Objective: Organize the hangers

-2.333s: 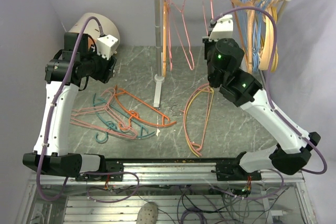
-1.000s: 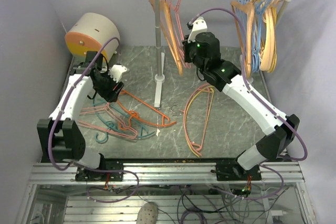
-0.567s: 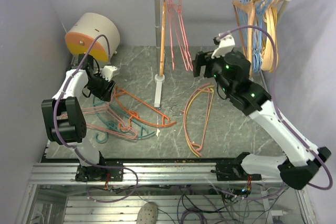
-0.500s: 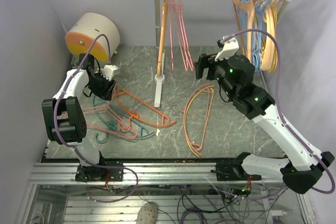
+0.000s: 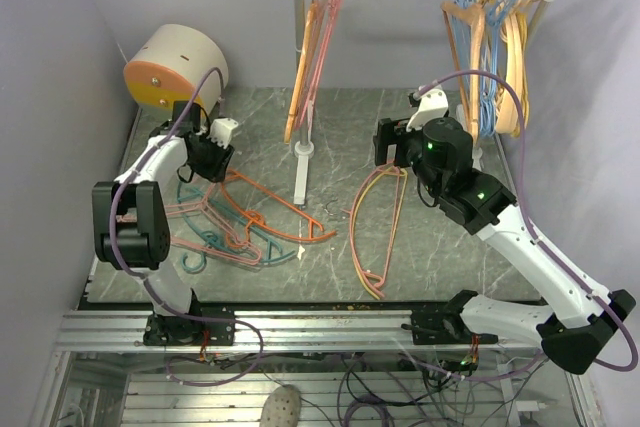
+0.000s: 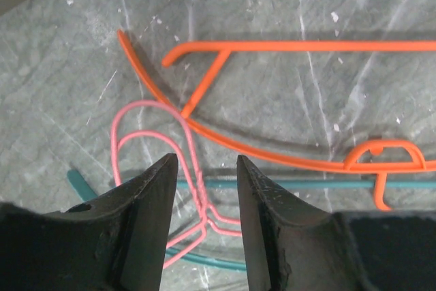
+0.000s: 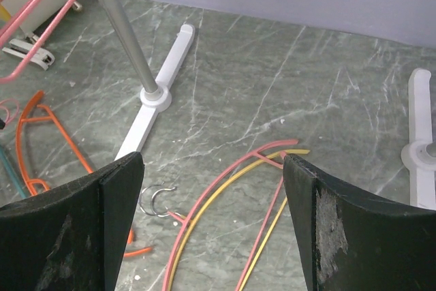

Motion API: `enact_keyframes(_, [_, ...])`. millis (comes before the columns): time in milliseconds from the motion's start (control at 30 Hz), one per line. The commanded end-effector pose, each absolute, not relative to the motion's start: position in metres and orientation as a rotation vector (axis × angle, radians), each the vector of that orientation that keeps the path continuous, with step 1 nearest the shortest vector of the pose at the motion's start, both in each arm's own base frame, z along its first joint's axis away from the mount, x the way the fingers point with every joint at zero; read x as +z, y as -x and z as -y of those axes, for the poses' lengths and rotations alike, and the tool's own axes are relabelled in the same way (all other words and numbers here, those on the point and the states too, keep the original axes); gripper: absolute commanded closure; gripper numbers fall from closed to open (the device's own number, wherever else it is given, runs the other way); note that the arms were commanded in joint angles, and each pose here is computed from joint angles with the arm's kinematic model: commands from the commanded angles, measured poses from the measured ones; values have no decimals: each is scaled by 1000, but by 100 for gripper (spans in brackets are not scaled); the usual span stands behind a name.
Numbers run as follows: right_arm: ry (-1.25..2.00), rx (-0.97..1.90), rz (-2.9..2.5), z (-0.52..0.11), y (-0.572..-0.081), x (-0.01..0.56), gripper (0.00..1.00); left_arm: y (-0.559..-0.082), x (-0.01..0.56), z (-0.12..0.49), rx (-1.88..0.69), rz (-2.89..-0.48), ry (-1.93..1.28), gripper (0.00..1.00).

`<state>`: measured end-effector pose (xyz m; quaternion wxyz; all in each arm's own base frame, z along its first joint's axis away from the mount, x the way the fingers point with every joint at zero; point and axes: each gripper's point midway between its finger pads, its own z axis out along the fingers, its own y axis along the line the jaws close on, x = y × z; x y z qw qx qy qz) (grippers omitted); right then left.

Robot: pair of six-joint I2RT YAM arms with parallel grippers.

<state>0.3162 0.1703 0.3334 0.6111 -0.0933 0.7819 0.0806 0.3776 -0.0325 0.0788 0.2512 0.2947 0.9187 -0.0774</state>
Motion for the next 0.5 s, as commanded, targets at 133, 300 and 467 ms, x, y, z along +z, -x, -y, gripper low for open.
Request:
enact_keyframes(133, [191,176,-1788,-166,-317,336,17,-404,63,41,-158,-2483,-790,50])
enact_keyframes(300, [192,167,-1794,-166,-318,333,17,-404,52,44,-183,-2503,-792,52])
enact_keyframes(467, [199,167,-1797,-168,-320,330,17,-405,49,40,-155,-2509,-783,53])
